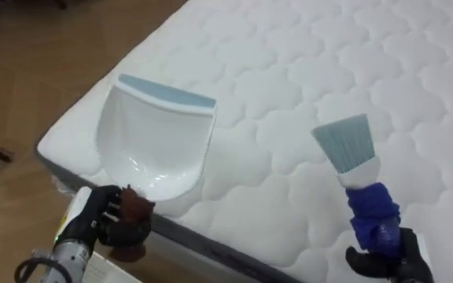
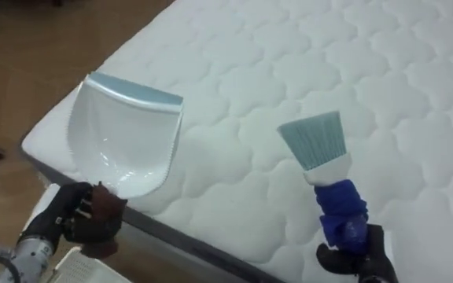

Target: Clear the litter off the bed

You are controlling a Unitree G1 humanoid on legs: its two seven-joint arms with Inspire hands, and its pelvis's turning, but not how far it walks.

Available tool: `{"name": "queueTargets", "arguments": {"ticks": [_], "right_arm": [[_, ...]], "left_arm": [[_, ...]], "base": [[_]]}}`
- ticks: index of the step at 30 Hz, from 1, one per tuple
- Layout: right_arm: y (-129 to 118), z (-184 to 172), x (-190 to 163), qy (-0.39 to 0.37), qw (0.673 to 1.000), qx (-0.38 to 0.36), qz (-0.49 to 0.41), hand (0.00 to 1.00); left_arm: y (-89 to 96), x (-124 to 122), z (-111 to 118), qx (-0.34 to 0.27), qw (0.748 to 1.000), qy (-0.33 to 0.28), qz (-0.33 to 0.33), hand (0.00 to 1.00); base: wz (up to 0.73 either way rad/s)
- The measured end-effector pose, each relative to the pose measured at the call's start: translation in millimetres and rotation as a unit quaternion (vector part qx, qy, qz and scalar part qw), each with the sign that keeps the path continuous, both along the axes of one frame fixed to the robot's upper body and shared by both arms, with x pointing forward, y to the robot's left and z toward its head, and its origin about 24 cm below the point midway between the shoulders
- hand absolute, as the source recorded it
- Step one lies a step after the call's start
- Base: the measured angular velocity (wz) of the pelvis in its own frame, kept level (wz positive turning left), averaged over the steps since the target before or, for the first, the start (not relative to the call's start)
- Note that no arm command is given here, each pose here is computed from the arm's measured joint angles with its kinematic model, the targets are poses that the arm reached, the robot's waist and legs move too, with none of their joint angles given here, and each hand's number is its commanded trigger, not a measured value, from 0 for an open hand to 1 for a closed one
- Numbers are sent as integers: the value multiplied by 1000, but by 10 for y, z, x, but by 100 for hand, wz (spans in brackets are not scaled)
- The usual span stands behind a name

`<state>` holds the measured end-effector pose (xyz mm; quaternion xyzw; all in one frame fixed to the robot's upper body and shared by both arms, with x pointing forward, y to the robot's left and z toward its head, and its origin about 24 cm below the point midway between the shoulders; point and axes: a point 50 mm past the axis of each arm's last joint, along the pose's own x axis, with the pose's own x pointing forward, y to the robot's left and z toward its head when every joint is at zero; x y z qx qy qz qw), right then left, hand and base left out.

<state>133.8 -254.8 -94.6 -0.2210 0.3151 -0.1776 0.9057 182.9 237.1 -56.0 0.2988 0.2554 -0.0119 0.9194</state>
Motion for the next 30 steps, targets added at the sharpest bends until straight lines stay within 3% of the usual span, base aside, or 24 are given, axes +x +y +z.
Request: {"name": "queueTargets", "arguments": {"ticks": [4, 7, 8, 9, 10, 11, 24, 30], "right_arm": [[-19, 23, 24, 1, 1000, -6, 21, 0], [-39, 48, 76, -5, 1000, -7, 19, 0], [-34, 52, 92, -5, 1000, -7, 22, 0], [-29, 50, 97, -4, 1000, -8, 28, 0], [-33, 38, 83, 1, 999, -12, 31, 0], [-35, 24, 63, 6, 999, -14, 31, 0], [20, -91, -56, 46, 997, -33, 55, 0], [11, -275, -253, 108, 993, -13, 47, 0]], "left_arm": [[61, -311, -172, -2, 999, 50, 21, 100], [-17, -357, -229, -23, 998, 59, 22, 96], [-27, -366, -236, -26, 998, 59, 21, 68], [-33, -388, -252, -29, 998, 61, 19, 56], [-30, -394, -262, -30, 997, 62, 20, 12], [-27, -405, -273, -30, 997, 65, 21, 0], [-44, -324, -283, -36, 998, 57, 19, 0], [2, -454, -436, -34, 994, 95, 33, 0]], "base": [[-118], [-115], [-130], [-103], [-93], [-73], [-15], [-12]]}}
